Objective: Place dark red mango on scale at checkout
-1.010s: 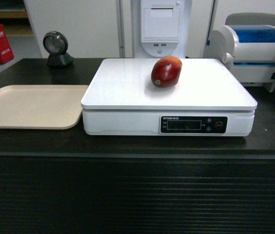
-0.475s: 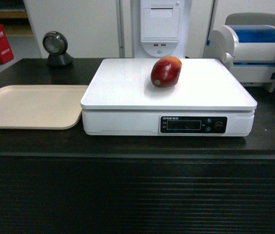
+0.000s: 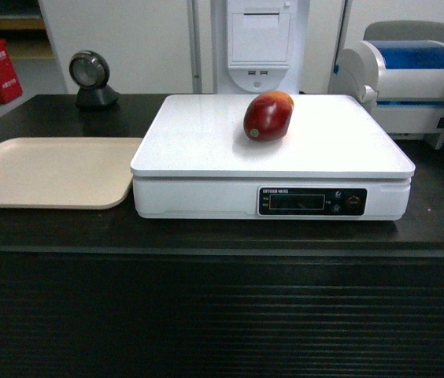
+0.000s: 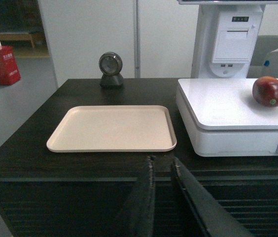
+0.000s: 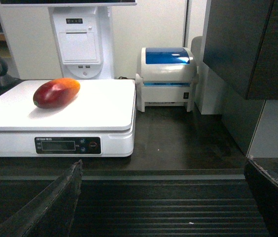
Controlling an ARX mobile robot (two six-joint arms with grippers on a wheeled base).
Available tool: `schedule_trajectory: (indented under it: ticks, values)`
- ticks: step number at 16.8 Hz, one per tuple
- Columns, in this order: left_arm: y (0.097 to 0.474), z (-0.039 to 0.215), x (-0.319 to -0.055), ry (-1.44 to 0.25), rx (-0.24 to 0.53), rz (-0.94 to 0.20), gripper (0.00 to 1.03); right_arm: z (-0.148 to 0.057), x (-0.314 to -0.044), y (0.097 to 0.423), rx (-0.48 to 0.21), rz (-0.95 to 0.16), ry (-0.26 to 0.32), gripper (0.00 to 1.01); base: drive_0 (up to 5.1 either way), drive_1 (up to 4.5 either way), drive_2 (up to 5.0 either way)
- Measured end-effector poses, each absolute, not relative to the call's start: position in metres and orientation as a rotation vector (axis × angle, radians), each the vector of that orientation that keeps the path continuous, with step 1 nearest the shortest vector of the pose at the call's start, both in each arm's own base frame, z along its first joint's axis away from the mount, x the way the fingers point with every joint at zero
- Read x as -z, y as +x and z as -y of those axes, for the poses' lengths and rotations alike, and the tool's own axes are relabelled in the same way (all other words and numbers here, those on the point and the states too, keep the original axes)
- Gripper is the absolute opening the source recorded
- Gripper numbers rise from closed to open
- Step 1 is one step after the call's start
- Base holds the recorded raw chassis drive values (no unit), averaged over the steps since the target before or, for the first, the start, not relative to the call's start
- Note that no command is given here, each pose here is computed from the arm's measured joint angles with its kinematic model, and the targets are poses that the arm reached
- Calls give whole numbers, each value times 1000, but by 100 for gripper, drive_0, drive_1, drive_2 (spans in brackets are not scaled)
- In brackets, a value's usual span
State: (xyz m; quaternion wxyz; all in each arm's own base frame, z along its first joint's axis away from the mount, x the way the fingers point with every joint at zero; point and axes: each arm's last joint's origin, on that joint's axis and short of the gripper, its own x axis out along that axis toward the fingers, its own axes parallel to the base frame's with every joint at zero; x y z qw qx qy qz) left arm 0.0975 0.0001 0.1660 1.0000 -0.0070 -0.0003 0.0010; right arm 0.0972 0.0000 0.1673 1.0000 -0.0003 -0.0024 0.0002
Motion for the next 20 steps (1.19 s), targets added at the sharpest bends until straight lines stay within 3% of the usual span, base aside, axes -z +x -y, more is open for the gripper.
schedule_trajectory:
  ticks: [8, 20]
  values:
    - [97, 0, -166, -12, -2, 1, 100, 0, -167, 97, 0, 4, -1, 98, 0, 0, 0]
    - [97, 0, -166, -11, -2, 1, 98, 0, -167, 97, 0, 5, -1, 98, 0, 0, 0]
